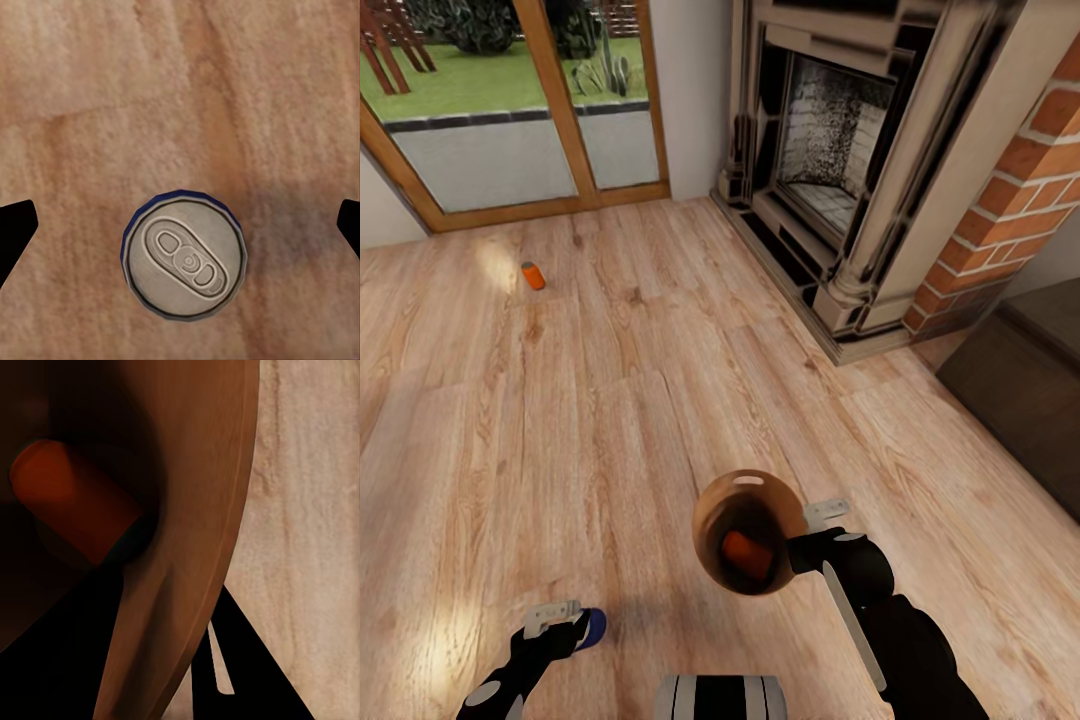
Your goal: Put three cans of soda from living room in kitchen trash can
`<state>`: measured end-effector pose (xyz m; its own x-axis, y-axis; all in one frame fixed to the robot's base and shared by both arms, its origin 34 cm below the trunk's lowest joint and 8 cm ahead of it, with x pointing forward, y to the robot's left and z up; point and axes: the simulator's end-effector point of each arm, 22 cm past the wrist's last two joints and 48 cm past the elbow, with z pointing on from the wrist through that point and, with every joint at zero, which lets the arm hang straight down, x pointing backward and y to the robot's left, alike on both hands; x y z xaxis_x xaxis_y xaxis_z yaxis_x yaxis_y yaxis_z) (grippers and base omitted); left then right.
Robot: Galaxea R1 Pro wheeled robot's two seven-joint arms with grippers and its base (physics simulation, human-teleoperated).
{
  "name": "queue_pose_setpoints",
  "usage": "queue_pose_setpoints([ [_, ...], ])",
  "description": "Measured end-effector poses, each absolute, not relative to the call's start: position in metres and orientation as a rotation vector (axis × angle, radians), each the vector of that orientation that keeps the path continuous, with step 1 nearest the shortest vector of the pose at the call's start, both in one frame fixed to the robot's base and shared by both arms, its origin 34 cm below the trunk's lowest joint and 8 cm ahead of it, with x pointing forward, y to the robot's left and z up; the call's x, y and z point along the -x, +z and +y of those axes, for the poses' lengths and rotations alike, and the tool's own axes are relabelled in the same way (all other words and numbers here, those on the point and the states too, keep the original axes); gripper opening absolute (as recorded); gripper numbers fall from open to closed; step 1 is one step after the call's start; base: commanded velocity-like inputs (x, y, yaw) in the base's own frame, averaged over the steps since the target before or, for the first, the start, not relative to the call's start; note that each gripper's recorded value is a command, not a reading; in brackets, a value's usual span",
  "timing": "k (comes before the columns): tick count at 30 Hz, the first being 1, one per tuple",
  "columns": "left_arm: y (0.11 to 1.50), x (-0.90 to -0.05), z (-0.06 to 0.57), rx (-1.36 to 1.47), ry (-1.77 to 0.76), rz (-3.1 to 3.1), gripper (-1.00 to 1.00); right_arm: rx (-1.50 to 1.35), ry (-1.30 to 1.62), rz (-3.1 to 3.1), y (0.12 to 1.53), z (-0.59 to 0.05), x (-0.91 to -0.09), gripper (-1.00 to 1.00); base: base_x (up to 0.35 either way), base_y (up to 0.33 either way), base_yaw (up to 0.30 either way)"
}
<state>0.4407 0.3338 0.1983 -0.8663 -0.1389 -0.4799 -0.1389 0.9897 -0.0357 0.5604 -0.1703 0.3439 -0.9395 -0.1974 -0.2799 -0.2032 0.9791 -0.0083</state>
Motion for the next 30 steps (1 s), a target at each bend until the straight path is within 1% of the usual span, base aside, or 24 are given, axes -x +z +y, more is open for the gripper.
queue_pose_setpoints([
  [4,0.198,-0.44,0.334,0.196,0.0,2.633,1.0,0.29,0.032,2.835,0.346,-0.17,-0.571,-1.0,0.0,0.0,0.0],
  [8,0.198,-0.44,0.334,0.196,0.0,2.633,1.0,0.269,0.009,2.746,0.37,-0.179,-0.616,-1.0,0.0,0.0,0.0],
  [10,0.198,-0.44,0.334,0.196,0.0,2.633,1.0,0.206,-0.026,2.721,0.38,-0.203,-0.639,-1.0,0.0,0.0,0.0],
  [11,0.198,-0.44,0.334,0.197,0.001,2.633,1.0,0.121,-0.019,2.737,0.382,-0.224,-0.654,-1.0,0.0,0.0,0.0],
  [12,0.198,-0.44,0.334,0.196,0.001,2.634,1.0,0.059,-0.071,2.707,0.389,-0.248,-0.669,-1.0,0.0,0.0,0.0],
  [13,0.198,-0.44,0.334,0.196,0.0,2.633,1.0,0.071,-0.185,2.659,0.406,-0.27,-0.682,-1.0,0.0,0.0,0.0],
  [15,0.198,-0.44,0.334,0.197,0.001,2.634,1.0,0.029,-0.31,2.643,0.413,-0.294,-0.684,-1.0,0.0,0.0,0.0],
  [17,0.198,-0.44,0.334,0.197,0.0,2.634,1.0,0.035,-0.27,2.649,0.411,-0.289,-0.686,-1.0,0.0,0.0,0.0],
  [20,0.198,-0.44,0.334,0.196,0.001,2.633,1.0,-0.005,-0.012,2.625,0.42,-0.25,-0.695,-1.0,0.0,0.0,0.0],
  [21,0.198,-0.44,0.334,0.197,0.001,2.633,1.0,-0.002,0.009,2.62,0.422,-0.247,-0.696,-1.0,0.0,0.0,0.0],
  [25,0.198,-0.44,0.334,0.197,0.001,2.634,1.0,0.043,-0.201,2.61,0.426,-0.279,-0.697,-1.0,0.0,0.0,0.0],
  [26,0.198,-0.44,0.334,0.197,0.001,2.634,1.0,0.043,-0.199,2.609,0.426,-0.278,-0.697,-1.0,0.0,0.0,0.0],
  [30,0.198,-0.44,0.334,0.197,0.001,2.634,1.0,0.003,-0.041,2.614,0.424,-0.252,-0.697,-1.0,0.0,0.0,0.0],
])
